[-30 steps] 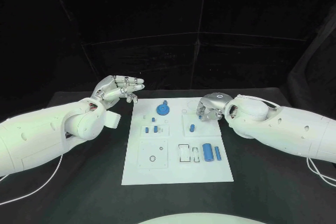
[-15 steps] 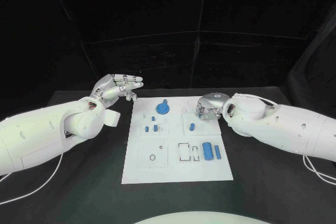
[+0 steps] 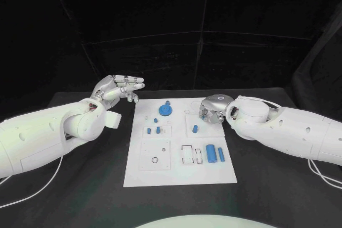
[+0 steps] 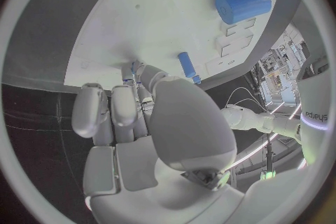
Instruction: Assemble the parts on the task board
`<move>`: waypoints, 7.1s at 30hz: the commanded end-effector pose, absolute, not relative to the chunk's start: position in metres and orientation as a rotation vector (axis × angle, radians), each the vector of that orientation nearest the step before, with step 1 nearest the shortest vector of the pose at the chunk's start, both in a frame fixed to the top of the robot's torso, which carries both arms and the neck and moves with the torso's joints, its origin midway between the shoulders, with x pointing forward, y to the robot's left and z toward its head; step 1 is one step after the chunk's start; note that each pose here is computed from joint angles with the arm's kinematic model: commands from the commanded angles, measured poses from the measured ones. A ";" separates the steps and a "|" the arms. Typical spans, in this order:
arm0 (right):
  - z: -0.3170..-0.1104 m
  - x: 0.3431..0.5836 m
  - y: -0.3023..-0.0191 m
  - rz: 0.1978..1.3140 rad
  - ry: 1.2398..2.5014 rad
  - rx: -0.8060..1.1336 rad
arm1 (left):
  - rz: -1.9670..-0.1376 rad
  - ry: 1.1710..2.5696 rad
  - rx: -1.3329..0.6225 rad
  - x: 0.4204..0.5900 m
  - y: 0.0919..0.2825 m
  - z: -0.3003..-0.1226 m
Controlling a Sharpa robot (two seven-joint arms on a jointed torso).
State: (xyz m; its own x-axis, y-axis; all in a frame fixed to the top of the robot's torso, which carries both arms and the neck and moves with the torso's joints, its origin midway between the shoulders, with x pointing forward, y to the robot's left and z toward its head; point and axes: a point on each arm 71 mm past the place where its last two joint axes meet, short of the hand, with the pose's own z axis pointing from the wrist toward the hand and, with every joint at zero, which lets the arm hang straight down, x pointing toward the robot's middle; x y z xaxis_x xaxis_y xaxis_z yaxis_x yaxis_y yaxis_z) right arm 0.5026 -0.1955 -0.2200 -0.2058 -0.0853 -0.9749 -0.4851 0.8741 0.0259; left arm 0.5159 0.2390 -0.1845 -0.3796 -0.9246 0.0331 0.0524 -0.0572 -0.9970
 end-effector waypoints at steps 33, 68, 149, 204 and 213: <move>-0.194 0.427 -0.104 0.823 1.600 -0.456 | -1.580 1.422 -0.989 0.514 0.232 -0.183; -0.242 0.412 -0.065 0.774 1.675 -0.585 | -1.597 1.438 -0.987 0.511 0.226 -0.182; -0.205 0.448 -0.175 0.456 1.694 -0.377 | -1.575 1.471 -1.009 0.513 0.235 -0.185; -0.177 0.406 -0.107 0.860 1.545 -0.390 | -1.568 1.470 -1.011 0.516 0.236 -0.186; -0.202 0.394 -0.052 0.986 1.603 -0.493 | -1.582 1.476 -1.006 0.515 0.230 -0.186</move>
